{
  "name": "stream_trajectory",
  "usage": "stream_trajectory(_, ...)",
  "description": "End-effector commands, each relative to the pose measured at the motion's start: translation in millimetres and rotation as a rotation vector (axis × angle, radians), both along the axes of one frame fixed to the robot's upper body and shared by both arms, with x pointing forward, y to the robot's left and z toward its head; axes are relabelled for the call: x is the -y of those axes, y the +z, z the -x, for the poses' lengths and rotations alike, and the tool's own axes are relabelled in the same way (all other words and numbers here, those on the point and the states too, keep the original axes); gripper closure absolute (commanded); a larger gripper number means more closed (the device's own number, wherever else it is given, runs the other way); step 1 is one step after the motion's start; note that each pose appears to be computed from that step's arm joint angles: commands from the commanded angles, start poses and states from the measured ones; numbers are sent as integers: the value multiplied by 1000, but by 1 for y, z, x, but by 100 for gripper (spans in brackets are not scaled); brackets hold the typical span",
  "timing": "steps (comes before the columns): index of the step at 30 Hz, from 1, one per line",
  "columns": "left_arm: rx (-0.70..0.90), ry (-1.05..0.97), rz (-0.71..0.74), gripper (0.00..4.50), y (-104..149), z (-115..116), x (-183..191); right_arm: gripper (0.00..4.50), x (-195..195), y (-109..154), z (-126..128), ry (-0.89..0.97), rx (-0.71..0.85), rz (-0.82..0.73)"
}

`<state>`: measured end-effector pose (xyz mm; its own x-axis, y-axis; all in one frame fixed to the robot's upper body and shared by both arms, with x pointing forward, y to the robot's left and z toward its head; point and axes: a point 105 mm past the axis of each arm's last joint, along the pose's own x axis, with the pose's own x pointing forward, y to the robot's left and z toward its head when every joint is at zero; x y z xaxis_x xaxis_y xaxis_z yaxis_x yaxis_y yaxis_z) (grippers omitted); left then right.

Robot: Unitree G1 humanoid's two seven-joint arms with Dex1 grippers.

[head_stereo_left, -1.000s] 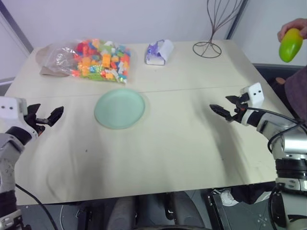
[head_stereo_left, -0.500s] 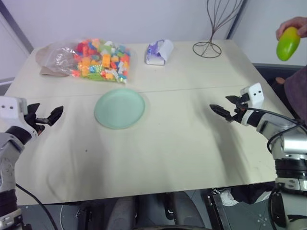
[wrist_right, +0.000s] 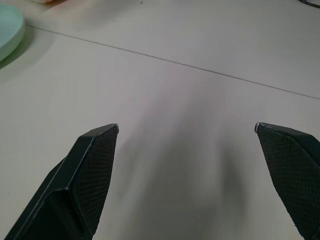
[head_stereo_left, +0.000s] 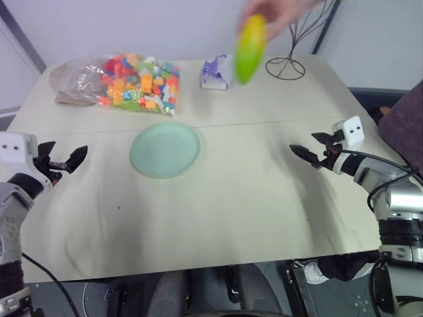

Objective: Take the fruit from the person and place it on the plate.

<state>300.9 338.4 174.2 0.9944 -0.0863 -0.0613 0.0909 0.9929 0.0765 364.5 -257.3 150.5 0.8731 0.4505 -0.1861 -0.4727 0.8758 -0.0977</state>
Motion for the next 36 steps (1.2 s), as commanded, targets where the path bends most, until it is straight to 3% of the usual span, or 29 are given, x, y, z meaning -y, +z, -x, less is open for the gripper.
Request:
stream_trajectory(1,41,-10,-40,5,15,-1,2,0,3,11,-1,-5,47,3)
stream_trajectory(13,44,-18,-40,5,16,0,2,0,-11,15,1,57,43,-51)
stream_trajectory(16,44,-28,-41,5,17,-1,4,0,-50,41,19,252,17,-240)
stream_trajectory(20,73,-123,-25,5,26,-7,18,0,-84,55,36,399,-15,-290)
stream_trajectory(26,104,-505,-38,5,60,-38,72,0,-87,35,29,355,-46,-185)
stream_trajectory(30,161,-539,-32,5,78,-77,84,0,-88,36,26,340,-24,-187)
stream_trajectory(36,160,-645,-23,5,75,-99,114,0,-86,33,30,301,-9,-181)
